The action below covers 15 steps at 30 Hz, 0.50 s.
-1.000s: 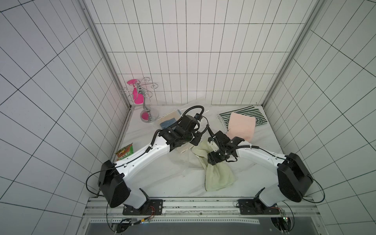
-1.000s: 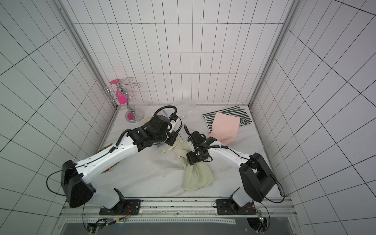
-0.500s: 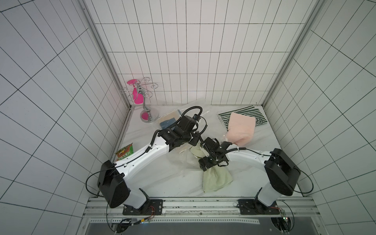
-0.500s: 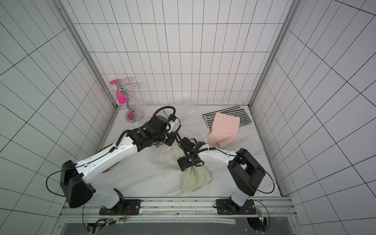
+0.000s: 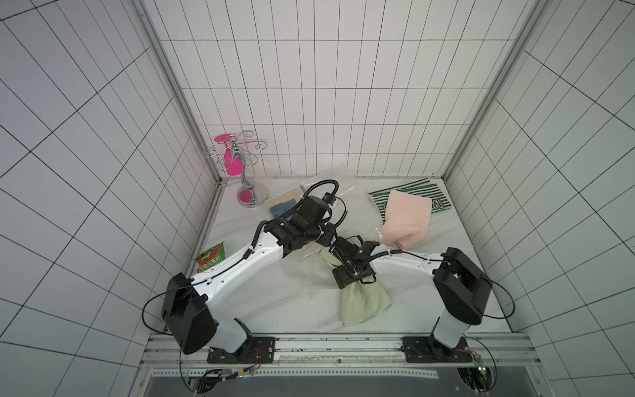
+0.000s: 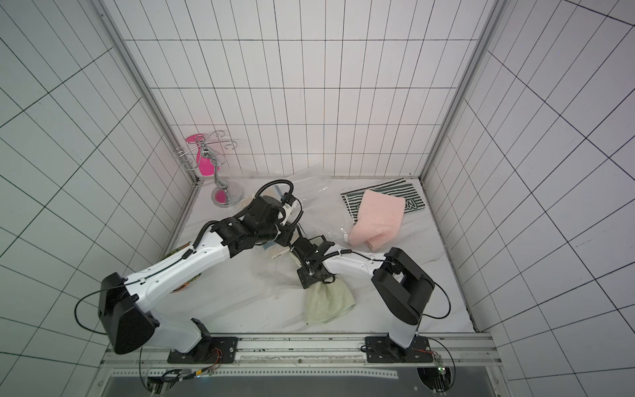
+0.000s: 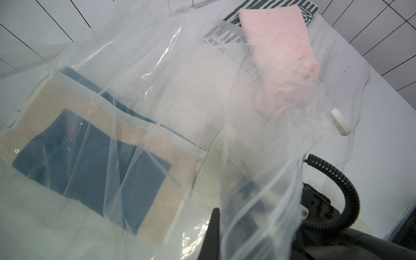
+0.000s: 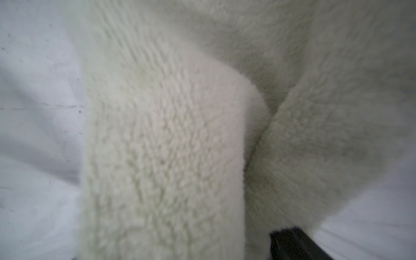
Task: Place the folded towel into the vacuum bag
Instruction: Place the towel in the vacuum bag.
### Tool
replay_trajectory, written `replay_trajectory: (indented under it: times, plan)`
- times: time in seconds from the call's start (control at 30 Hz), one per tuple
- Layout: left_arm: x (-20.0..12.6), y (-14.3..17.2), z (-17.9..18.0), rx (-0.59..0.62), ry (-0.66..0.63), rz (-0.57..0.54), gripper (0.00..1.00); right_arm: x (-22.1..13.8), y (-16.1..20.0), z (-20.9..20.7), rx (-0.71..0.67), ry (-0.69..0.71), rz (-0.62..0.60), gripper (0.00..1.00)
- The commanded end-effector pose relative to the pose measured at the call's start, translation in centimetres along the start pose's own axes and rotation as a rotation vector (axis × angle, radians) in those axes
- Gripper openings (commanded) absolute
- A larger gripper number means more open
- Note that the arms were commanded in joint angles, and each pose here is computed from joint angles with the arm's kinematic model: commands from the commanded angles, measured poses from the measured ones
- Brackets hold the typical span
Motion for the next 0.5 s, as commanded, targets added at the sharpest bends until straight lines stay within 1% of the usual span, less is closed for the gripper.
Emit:
replay_trajectory:
  times: [0.0,0.07,0.17,0.2,0.27,0.33,0.37,0.47]
  plan:
    - [-0.6,-0.8,-0.6,0.002,0.027,-0.048,0.00,1.6,1.5,-0.8,0.007,0.046,0.052,0.81]
    - [-0.6,-0.9,-0.6,0.002,0.029,-0.049,0.00,1.9,1.7,-0.9,0.012,0.032,0.068,0.72]
    - [-0.8,-1.0,-0.6,0.003,0.026,-0.054,0.00,1.6,1.8,-1.0,0.027,-0.001,0.065,0.54]
    - [-0.8,-0.9,-0.6,0.003,0.025,-0.053,0.00,1.2,1.6,-1.0,0.032,-0.022,0.054,0.46]
    - [-0.9,-0.9,-0.5,0.004,0.023,-0.054,0.00,0.4,1.4,-0.9,0.039,-0.053,0.036,0.22]
    - [-0.9,-0.9,-0.5,0.004,0.020,-0.055,0.00,-0.6,1.1,-0.8,0.040,-0.078,0.013,0.04]
    - [-0.9,-0.9,-0.4,0.003,0.021,-0.056,0.00,-0.9,0.9,-0.8,0.039,-0.087,0.005,0.00]
    - [-0.9,-0.9,-0.4,0.004,0.019,-0.055,0.00,-2.6,0.5,-0.6,0.025,-0.115,-0.025,0.00]
Point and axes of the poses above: each gripper's point midway between its finger pads, its own x axis out along the fingers, its own z axis along the line the jaws close on, y = z × x, the point moved 3 cm from there along -x, back along the fingers, and after that the axes turned 7 degrees about x, right-handed, at the moved point
